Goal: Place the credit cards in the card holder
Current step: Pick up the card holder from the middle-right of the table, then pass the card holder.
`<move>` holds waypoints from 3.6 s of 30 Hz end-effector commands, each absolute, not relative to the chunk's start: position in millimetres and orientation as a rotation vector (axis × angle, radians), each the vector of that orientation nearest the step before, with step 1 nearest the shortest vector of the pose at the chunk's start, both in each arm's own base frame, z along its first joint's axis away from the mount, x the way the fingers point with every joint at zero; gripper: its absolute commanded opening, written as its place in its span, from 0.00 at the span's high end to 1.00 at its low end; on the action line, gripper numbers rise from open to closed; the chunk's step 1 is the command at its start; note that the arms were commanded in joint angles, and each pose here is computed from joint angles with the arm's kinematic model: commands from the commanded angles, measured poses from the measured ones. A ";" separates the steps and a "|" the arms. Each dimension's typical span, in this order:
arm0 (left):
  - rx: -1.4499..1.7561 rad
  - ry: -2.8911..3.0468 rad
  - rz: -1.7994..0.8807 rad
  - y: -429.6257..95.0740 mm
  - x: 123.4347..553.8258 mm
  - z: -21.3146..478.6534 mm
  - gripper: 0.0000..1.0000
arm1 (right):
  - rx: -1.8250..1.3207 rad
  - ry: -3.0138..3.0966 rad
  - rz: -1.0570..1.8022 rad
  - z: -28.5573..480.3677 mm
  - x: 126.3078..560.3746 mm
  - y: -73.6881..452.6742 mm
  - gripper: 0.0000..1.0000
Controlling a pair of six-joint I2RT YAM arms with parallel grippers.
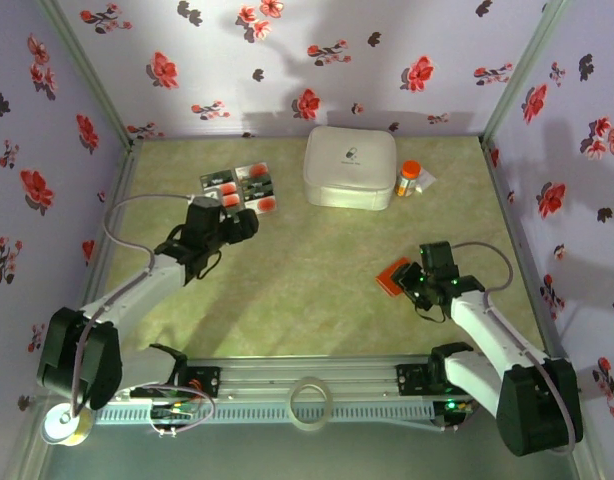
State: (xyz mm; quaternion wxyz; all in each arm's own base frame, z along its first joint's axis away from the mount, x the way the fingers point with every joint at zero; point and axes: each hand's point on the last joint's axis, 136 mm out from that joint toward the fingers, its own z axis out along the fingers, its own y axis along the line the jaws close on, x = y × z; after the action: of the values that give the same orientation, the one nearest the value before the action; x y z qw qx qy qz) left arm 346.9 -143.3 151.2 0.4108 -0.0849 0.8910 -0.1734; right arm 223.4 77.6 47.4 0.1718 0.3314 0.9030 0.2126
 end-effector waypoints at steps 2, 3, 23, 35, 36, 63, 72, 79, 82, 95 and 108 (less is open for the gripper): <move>-0.214 2.229 -0.500 -158.8 339.8 158.3 0.00 | 0.976 2.571 0.627 43.9 214.7 79.1 0.50; -0.208 2.224 -0.507 -161.7 339.3 160.1 0.00 | 0.976 2.570 0.630 43.2 213.7 79.1 0.50; -0.129 2.256 -0.505 -189.7 335.1 152.4 0.00 | 1.029 2.556 0.737 28.0 220.7 91.3 0.56; -0.101 2.284 -0.502 -199.7 332.4 143.2 0.00 | 1.056 2.544 0.727 24.3 223.2 85.5 0.70; -0.098 2.286 -0.502 -200.7 332.2 142.7 0.00 | 1.062 2.544 0.726 22.9 223.0 84.7 0.72; -0.183 2.285 -0.728 -195.6 339.4 176.5 0.00 | 0.434 2.452 1.257 131.2 268.4 181.9 1.00; -0.199 2.202 -1.151 -221.0 339.7 214.9 0.00 | 0.122 2.374 1.518 184.4 278.5 267.2 1.00; -0.234 2.145 -1.367 -229.2 346.6 214.6 0.00 | -0.007 2.349 1.617 204.7 272.2 312.4 1.00; -0.211 2.151 -1.415 -235.2 346.4 211.2 0.03 | -0.032 2.327 1.661 212.3 269.8 326.1 1.00; -0.204 2.160 -1.489 -241.0 343.1 192.8 0.17 | -0.094 2.291 1.719 230.4 262.8 353.5 1.00; -0.225 2.071 -1.621 -247.6 345.0 199.4 0.43 | -0.090 2.288 1.745 228.6 262.3 361.5 1.00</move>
State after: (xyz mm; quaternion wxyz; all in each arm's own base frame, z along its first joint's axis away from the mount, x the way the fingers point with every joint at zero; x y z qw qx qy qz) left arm 344.1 -246.6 190.4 0.2424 -0.0908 0.7766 -0.5743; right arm 259.1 353.1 208.6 0.1166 -0.0171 0.8056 0.5807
